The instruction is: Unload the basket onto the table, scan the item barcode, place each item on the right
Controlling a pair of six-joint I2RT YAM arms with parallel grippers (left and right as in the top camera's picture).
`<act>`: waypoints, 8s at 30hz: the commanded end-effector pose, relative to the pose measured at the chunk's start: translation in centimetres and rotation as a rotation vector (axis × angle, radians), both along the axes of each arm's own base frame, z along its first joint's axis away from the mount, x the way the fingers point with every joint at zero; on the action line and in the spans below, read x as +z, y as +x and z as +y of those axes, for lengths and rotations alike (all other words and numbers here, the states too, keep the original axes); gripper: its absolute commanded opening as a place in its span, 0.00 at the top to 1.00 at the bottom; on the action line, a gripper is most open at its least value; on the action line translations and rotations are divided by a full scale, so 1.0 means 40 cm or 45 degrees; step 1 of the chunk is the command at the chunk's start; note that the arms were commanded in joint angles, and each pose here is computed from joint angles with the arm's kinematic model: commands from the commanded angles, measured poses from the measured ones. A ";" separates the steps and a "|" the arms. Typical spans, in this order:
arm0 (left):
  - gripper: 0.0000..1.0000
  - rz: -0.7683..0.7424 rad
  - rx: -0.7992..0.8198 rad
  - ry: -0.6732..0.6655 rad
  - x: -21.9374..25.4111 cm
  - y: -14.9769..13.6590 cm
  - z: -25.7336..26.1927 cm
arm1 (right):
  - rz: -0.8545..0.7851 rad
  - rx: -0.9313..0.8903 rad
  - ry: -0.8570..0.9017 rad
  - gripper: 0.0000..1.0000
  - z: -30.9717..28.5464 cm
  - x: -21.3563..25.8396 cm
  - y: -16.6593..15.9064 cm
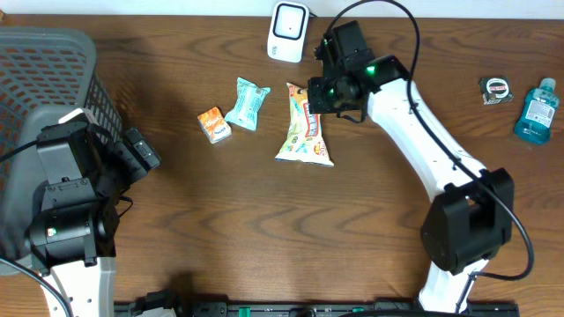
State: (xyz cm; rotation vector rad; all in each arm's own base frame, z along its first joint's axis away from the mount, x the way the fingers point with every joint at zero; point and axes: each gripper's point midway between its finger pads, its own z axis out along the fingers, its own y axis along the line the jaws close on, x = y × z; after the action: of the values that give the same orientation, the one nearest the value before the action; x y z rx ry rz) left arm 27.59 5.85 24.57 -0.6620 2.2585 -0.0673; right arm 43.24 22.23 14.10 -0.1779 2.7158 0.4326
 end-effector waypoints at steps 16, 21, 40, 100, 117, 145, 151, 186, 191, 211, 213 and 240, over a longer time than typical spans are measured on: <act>0.02 -0.004 0.027 0.004 0.004 -0.001 0.010 | 0.272 -0.064 -0.279 0.99 -0.032 -0.336 -0.009; 0.02 -0.004 0.027 0.004 0.004 -0.001 0.010 | 0.219 -0.068 -0.251 0.99 -0.030 -0.235 -0.003; 0.02 -0.004 0.027 0.004 0.004 -0.001 0.010 | 0.327 -0.056 -0.297 0.96 -0.041 -0.217 -0.077; 0.02 -0.004 0.027 0.004 0.004 -0.001 0.010 | 0.274 -0.081 -0.262 0.24 -0.062 -0.094 -0.068; 0.02 -0.004 0.027 0.004 0.004 -0.001 0.010 | -0.024 -0.336 -0.496 0.20 0.026 -0.107 -0.045; 0.02 -0.004 0.027 0.004 0.004 -0.001 0.010 | 0.090 -0.292 -0.736 0.08 0.052 -0.334 -0.099; 0.02 -0.004 0.027 0.004 0.004 -0.001 0.010 | 0.073 -0.302 -0.752 0.07 0.037 -0.298 -0.100; 0.02 -0.004 0.027 0.004 0.004 -0.001 0.010 | 0.249 -0.200 -0.703 0.53 0.051 -0.405 -0.122; 0.02 -0.004 0.027 0.004 0.004 -0.001 0.010 | 0.339 -0.078 -0.567 0.96 0.082 -0.395 -0.122; 0.02 -0.004 0.027 0.004 0.004 -0.001 0.010 | 0.393 0.639 0.851 0.99 0.210 0.018 -0.072; 0.03 -0.004 0.027 0.004 0.004 -0.001 0.010 | 0.378 0.653 0.959 0.99 0.181 0.037 -0.062; 0.02 -0.004 0.027 0.004 0.004 -0.001 0.010 | 0.617 -0.016 0.611 0.65 -0.278 -0.276 -0.060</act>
State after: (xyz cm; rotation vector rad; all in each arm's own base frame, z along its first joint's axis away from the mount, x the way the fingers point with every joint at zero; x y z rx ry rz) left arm 27.60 5.85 24.58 -0.6619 2.2581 -0.0673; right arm 39.51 14.45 2.55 0.0334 2.8410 1.5875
